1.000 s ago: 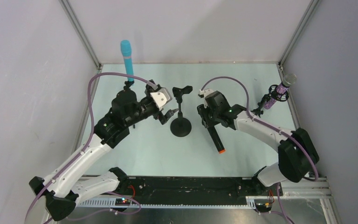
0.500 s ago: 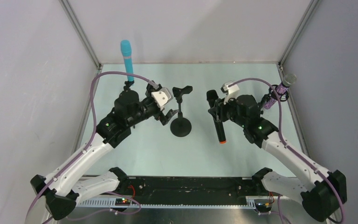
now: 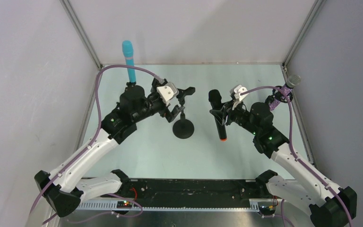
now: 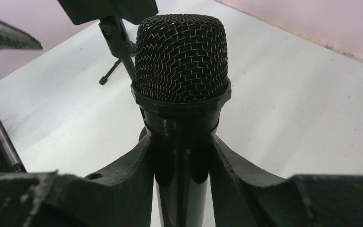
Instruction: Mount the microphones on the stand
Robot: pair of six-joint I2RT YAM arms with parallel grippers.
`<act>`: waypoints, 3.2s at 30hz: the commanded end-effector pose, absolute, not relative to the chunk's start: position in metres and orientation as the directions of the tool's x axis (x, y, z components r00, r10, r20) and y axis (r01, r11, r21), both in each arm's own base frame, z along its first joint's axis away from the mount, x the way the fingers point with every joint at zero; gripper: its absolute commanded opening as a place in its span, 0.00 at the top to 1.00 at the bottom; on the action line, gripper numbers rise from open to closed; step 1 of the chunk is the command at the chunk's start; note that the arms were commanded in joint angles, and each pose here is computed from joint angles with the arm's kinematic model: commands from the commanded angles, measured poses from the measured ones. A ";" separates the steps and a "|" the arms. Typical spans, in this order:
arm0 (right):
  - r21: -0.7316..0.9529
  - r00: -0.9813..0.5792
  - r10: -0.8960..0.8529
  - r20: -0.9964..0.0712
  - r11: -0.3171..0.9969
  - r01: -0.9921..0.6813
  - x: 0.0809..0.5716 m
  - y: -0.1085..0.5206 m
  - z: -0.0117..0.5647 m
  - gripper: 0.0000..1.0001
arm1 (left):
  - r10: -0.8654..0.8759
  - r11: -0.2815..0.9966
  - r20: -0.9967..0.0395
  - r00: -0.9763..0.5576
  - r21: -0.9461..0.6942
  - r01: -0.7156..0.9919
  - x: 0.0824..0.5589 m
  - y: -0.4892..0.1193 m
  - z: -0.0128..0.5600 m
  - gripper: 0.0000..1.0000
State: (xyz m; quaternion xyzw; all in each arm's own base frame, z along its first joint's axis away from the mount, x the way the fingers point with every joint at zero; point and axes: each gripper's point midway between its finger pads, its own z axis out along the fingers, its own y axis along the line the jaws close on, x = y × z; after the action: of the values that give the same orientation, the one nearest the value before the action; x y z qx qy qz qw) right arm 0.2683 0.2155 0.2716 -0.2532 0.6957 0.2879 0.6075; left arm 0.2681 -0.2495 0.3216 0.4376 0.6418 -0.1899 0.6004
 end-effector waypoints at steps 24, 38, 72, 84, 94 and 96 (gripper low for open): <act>0.013 0.220 0.405 -0.887 0.501 -0.866 0.210 0.223 0.427 1.00 | 0.044 0.352 -0.968 0.249 0.248 0.903 0.198 -0.268 0.415 0.00; 0.091 0.106 0.622 -0.776 0.276 -0.957 0.168 0.228 0.483 1.00 | -0.115 0.138 -0.991 0.071 0.055 0.989 0.164 -0.316 0.403 0.02; 0.225 -0.044 0.517 -0.855 0.294 -0.929 0.180 0.239 0.443 0.06 | -0.009 -0.028 -0.999 -0.032 -0.032 0.999 0.141 -0.354 0.341 1.00; 0.294 -0.183 0.478 -0.859 0.168 -0.941 0.172 0.254 0.430 0.22 | 0.006 -0.026 -0.999 -0.045 -0.045 0.999 0.143 -0.356 0.333 1.00; 0.288 -0.206 0.461 -0.863 0.116 -0.950 0.167 0.260 0.428 1.00 | 0.029 -0.002 -0.999 -0.043 -0.043 0.999 0.152 -0.361 0.322 0.98; 0.283 -0.199 0.456 -0.867 0.124 -0.951 0.168 0.261 0.427 1.00 | 0.033 0.010 -0.999 -0.034 -0.034 0.999 0.154 -0.361 0.319 0.89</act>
State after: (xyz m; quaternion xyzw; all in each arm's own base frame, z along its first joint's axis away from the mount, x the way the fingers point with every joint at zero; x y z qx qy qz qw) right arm 0.1788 0.2605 0.4072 -0.2537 0.4971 0.5901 0.5833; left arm 0.1523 -0.3568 0.3069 0.4712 0.5640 -0.5115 0.4451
